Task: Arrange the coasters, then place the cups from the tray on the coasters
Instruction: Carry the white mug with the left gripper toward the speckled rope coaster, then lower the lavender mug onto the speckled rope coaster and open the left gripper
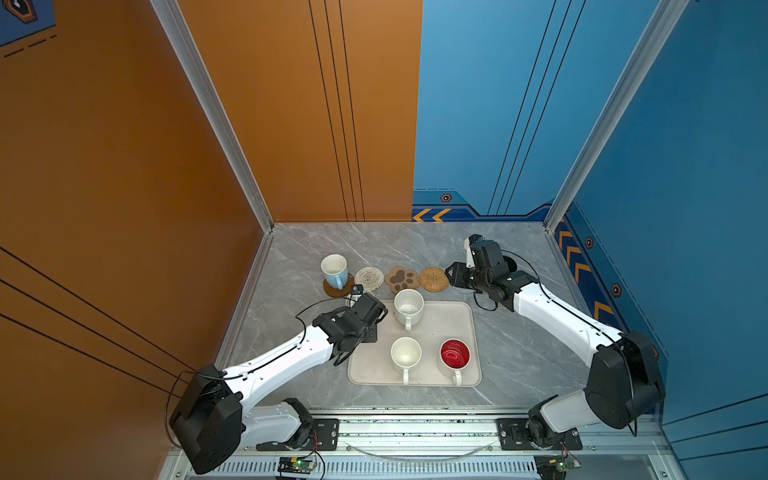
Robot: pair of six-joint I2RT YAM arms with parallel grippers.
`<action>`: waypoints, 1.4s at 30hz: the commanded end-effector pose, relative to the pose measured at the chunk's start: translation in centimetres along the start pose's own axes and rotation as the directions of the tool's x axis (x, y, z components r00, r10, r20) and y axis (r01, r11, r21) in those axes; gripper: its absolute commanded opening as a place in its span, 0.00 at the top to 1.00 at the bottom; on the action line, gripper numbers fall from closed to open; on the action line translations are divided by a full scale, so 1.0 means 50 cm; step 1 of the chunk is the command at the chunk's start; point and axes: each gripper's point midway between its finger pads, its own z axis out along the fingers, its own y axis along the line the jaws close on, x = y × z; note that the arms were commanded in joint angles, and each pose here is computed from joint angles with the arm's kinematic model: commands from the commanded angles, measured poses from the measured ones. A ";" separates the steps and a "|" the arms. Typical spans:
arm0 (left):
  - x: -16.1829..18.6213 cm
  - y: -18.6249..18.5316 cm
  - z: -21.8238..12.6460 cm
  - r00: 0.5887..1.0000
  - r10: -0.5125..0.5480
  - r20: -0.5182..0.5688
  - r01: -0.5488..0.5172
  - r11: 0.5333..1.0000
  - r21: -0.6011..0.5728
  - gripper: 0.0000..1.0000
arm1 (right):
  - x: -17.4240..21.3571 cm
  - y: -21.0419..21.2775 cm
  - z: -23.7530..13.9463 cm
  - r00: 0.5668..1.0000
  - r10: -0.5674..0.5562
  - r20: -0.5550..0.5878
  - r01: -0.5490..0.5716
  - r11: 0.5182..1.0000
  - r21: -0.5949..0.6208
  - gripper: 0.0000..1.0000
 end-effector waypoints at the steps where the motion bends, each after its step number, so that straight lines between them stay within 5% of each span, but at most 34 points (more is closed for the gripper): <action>1: -0.089 -0.038 -0.004 0.994 -0.013 0.108 0.005 0.998 0.070 1.00 | -0.011 0.001 -0.008 1.000 -0.002 0.005 0.002 1.000 -0.016 0.52; 18: -0.242 -0.055 0.077 0.991 -0.022 0.135 0.012 0.997 0.077 1.00 | -0.023 -0.015 -0.029 0.999 0.027 0.025 -0.026 0.999 -0.038 0.52; 42: -0.294 -0.027 0.195 0.996 -0.034 0.078 0.033 0.999 0.012 1.00 | -0.023 -0.040 -0.030 0.999 0.048 0.024 -0.047 0.999 -0.021 0.52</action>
